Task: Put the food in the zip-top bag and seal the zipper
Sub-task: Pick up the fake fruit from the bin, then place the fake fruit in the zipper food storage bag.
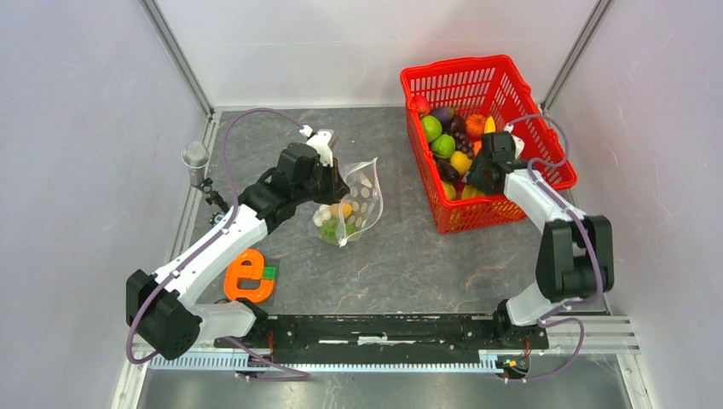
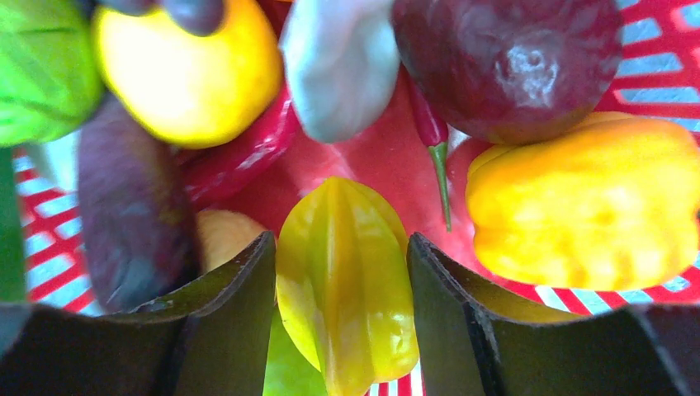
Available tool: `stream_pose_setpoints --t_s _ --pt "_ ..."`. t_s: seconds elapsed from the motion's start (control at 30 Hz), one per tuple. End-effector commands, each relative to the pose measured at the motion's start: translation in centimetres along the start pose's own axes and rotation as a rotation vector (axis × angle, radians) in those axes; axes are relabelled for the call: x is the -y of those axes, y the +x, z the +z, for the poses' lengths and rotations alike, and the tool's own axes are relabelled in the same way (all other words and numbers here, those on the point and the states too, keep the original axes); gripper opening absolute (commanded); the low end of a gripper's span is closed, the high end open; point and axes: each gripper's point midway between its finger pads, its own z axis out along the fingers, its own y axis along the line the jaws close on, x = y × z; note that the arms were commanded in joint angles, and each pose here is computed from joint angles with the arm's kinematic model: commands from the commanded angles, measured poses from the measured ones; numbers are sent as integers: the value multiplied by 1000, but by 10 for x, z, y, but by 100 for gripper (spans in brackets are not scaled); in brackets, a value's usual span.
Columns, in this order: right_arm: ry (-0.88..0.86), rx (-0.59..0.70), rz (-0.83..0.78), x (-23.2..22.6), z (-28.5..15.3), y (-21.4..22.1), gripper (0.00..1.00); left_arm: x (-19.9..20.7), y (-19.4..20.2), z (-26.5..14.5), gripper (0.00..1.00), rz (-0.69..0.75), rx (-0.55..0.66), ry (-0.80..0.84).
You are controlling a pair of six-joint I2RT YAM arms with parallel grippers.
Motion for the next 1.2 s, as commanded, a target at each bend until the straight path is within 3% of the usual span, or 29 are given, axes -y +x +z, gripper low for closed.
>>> stream_pose_setpoints --t_s 0.0,0.27,0.5,0.73,1.0,1.17 --pt "-191 190 -45 -24 -47 -41 30 8 -15 -5 2 -6 56 39" --pt "-528 485 -101 -58 -144 -83 34 9 -16 -4 2 -6 56 37" --pt "-862 569 -187 -100 -217 -88 33 11 -16 -4 2 -6 52 48" --pt "-1080 675 -316 -135 -283 -77 33 11 -17 -5 2 -7 57 46" --pt "-1288 627 -547 -195 -320 -22 33 20 -16 -1 2 -27 45 97" --pt "-1321 539 -578 -224 -303 16 33 21 -19 -3 2 -29 54 96"
